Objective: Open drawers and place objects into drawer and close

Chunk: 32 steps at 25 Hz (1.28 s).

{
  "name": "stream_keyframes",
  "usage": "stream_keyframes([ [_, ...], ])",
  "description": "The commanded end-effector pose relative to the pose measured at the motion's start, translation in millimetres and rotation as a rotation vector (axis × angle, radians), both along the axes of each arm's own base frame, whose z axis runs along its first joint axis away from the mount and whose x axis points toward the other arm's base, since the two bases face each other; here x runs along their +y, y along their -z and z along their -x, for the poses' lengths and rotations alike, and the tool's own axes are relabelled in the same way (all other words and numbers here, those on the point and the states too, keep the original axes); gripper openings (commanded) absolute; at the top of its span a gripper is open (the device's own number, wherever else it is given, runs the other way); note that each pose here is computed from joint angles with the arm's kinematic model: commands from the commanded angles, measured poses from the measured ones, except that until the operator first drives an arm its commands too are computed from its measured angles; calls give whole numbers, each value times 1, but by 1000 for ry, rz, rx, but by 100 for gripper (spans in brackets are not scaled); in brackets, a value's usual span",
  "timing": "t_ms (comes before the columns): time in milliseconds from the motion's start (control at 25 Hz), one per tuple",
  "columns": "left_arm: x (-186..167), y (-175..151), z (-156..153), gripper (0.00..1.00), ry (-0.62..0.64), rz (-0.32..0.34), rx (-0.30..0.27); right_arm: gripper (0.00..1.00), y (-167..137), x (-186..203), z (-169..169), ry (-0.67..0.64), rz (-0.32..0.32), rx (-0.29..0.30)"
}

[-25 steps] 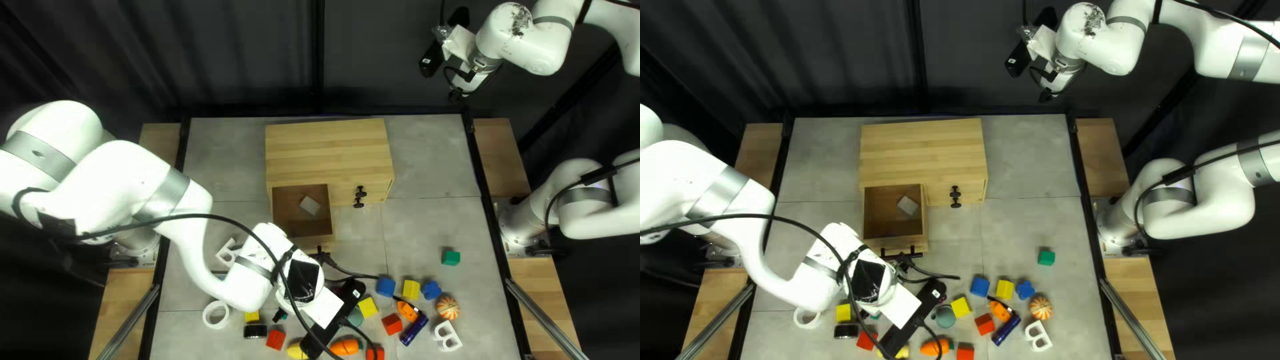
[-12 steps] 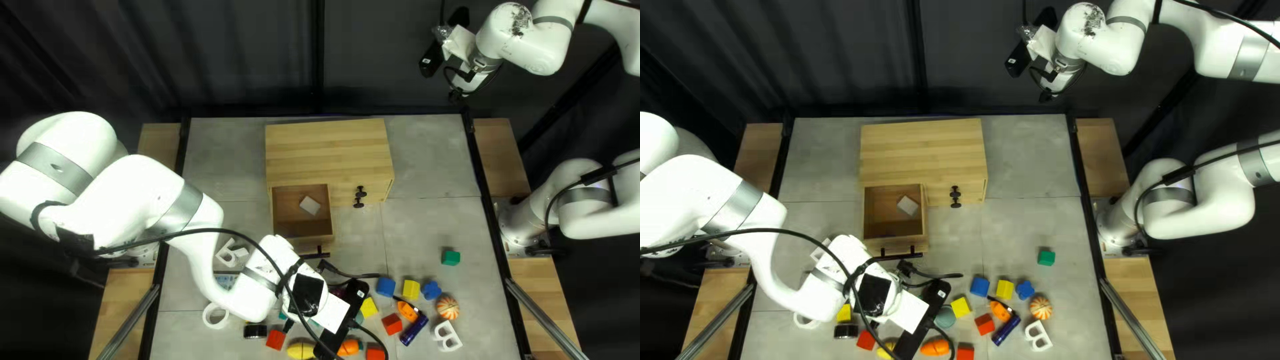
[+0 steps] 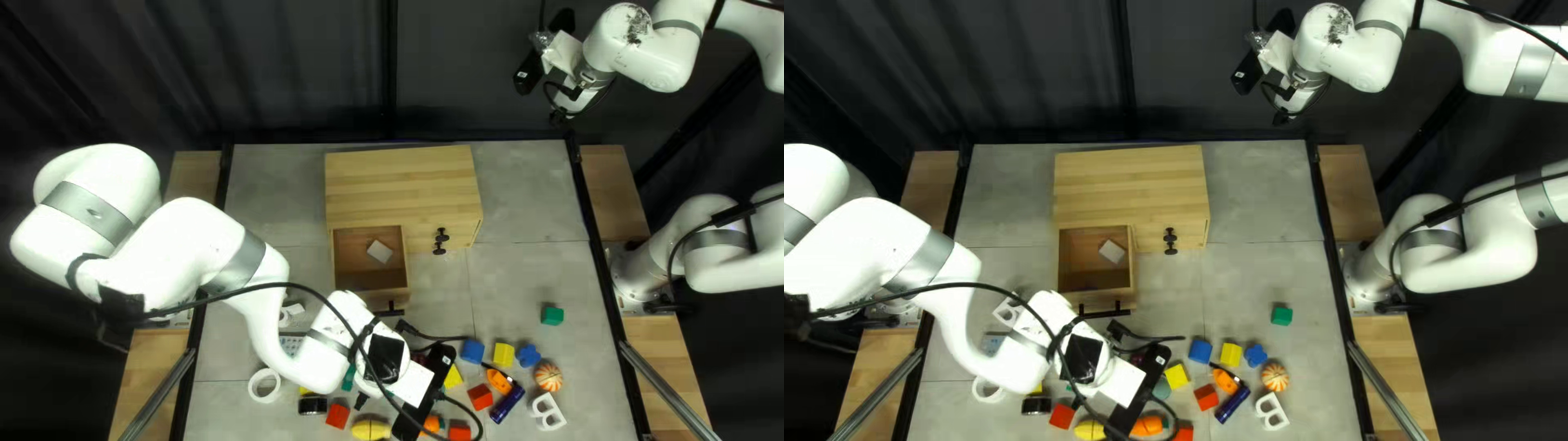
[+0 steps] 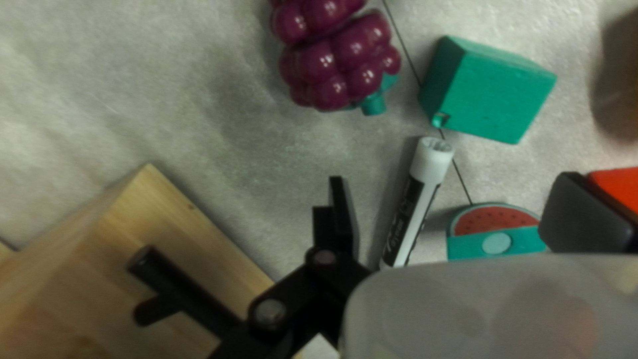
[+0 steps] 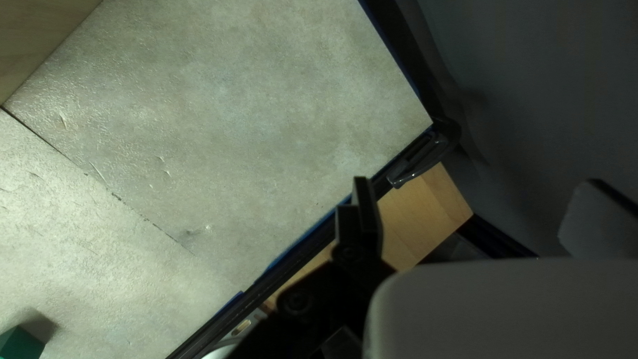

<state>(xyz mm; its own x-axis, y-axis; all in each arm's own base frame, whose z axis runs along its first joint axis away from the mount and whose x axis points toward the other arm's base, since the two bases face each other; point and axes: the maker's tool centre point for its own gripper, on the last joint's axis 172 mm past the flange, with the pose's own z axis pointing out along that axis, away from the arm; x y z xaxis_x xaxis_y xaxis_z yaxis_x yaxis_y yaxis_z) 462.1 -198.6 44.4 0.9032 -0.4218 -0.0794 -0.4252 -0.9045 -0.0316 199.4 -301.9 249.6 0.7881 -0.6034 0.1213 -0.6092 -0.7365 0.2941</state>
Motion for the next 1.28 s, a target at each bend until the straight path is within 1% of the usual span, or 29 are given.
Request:
stream_keyframes([
  [40, 0, -5, 9, 100, -6, -13, 9, 100, 0, 0, 0, 0, 0, 0],
  [160, 1, -10, 13, 100, 9, -16, 7, 100, 0, 0, 0, 0, 0, 0],
  [360, -6, 0, 25, 100, -5, -17, 14, 100, 0, 0, 0, 0, 0, 0],
  [480, -5, 4, 34, 100, -30, -19, 2, 100, 0, 0, 0, 0, 0, 0],
  [800, -9, 8, 33, 100, -73, -20, -17, 100, 0, 0, 0, 0, 0, 0],
  [1280, -11, 19, 37, 100, -81, -23, -20, 100, 0, 0, 0, 0, 0, 0],
])
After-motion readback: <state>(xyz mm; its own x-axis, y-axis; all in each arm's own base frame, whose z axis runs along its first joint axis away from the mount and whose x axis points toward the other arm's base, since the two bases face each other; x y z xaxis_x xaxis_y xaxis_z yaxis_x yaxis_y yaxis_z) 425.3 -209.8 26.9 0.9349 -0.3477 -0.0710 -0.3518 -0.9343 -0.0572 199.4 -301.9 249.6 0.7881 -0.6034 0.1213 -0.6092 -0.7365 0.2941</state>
